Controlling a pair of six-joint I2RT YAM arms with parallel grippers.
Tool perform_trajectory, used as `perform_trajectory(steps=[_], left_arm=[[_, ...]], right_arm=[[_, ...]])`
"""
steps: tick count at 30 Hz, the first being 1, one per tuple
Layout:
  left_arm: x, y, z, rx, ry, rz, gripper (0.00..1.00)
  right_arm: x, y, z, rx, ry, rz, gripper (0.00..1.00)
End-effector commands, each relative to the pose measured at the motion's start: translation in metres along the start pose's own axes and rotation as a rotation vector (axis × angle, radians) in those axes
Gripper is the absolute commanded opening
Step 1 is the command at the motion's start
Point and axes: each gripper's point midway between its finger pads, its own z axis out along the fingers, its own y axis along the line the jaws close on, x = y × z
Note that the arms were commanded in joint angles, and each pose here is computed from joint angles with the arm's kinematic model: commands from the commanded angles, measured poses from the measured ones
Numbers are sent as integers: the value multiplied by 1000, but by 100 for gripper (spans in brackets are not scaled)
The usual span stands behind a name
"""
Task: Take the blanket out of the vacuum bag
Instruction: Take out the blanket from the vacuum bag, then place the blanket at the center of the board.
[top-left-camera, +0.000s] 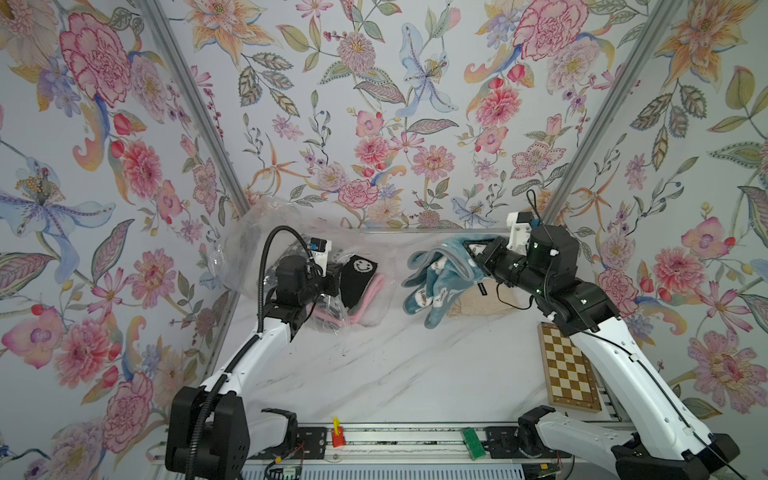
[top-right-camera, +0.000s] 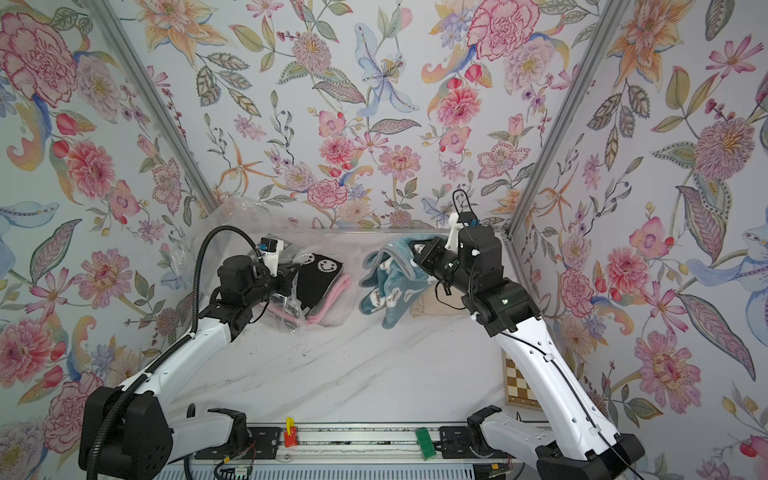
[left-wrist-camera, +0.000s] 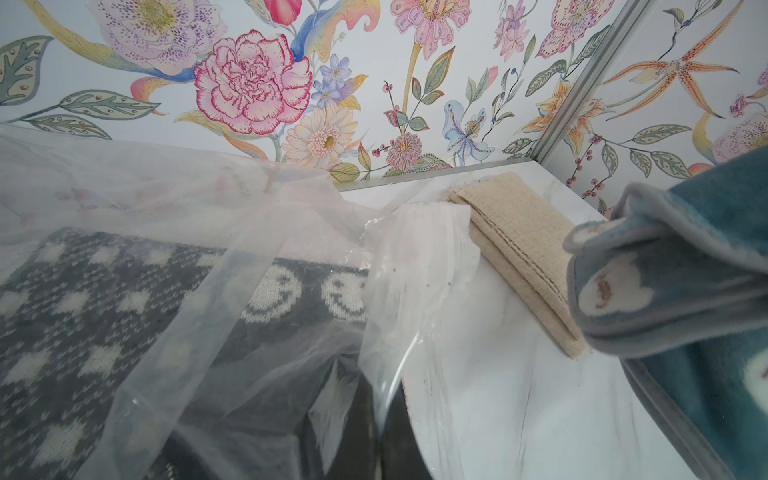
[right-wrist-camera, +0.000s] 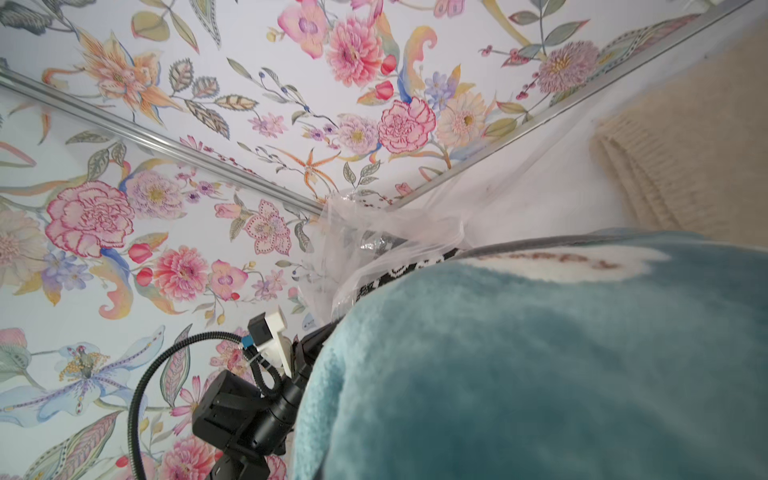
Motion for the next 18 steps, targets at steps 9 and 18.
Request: perform_trajectory(steps=[9, 18], left_arm=[[-8, 5, -3, -23, -12, 11, 0], [-13, -1, -8, 4, -29, 3, 0]], right_arm=[[-98, 3, 39, 76, -169, -108, 0], [-151, -22, 103, 111, -235, -71, 0]])
